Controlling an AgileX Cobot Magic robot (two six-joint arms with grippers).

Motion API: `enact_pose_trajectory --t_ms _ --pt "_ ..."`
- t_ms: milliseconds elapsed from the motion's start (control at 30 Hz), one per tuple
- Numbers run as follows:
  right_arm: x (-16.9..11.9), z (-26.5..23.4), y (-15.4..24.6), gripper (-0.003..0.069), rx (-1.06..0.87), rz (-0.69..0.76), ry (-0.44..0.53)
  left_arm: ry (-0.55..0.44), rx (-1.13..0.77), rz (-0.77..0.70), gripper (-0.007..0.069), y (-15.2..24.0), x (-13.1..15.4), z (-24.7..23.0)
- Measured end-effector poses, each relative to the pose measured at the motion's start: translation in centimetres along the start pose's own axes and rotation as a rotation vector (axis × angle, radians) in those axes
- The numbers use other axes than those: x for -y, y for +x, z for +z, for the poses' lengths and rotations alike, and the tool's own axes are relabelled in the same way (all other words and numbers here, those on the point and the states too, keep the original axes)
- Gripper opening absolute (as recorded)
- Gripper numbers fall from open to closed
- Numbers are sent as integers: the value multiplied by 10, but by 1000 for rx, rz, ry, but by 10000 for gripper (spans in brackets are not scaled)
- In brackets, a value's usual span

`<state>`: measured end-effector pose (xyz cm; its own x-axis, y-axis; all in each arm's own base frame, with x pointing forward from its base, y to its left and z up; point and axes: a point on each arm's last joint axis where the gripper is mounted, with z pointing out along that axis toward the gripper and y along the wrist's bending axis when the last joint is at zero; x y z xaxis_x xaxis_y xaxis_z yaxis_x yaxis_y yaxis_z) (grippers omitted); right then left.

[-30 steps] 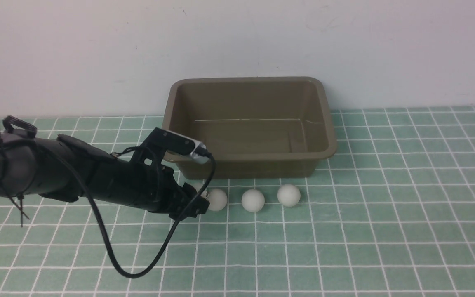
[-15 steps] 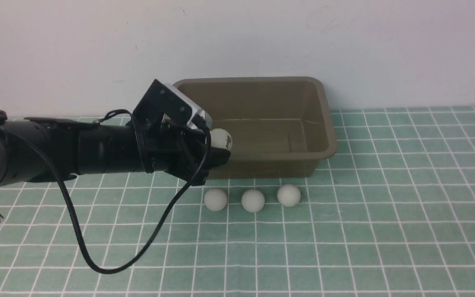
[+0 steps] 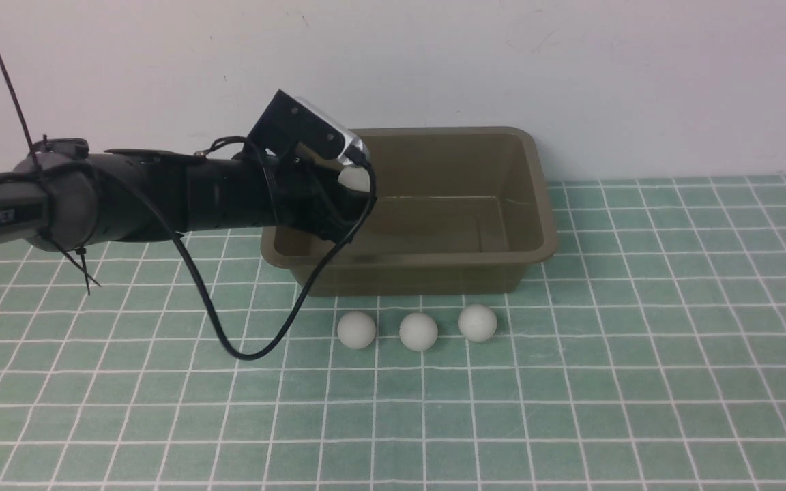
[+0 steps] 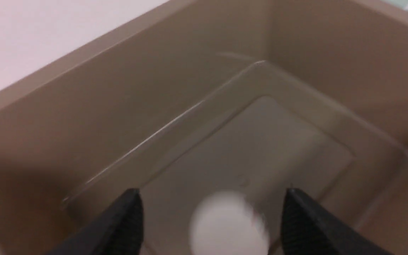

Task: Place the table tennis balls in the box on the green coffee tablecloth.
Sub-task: 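Drop the ball into the bin, then reach for and grasp a ping pong ball on the table beside the basket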

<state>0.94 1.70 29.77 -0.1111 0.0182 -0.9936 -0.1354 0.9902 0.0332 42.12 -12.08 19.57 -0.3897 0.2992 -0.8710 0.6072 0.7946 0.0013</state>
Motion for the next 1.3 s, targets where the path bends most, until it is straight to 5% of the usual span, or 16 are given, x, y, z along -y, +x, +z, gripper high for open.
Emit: enact_pose_trajectory --t_ms 200,400,500,900,1133,1300 --pt "-1 0 4 388 -41 0 -10 -36 30 -42 506 -22 2 -21" --pt "-1 0 4 388 -43 -4 -10 322 62 19 405 -63 46 -78" --pt "-1 0 4 388 -44 -26 -8 414 -58 44 347 -60 58 -96" --pt "-1 0 4 388 -46 -30 -9 402 -470 -31 6 -35 72 -147" --pt "-1 0 6 388 -65 -39 -8 359 -434 -50 -4 -2 93 -180" --pt "0 0 6 388 -67 -46 -2 286 -294 -126 -4 30 96 -161"
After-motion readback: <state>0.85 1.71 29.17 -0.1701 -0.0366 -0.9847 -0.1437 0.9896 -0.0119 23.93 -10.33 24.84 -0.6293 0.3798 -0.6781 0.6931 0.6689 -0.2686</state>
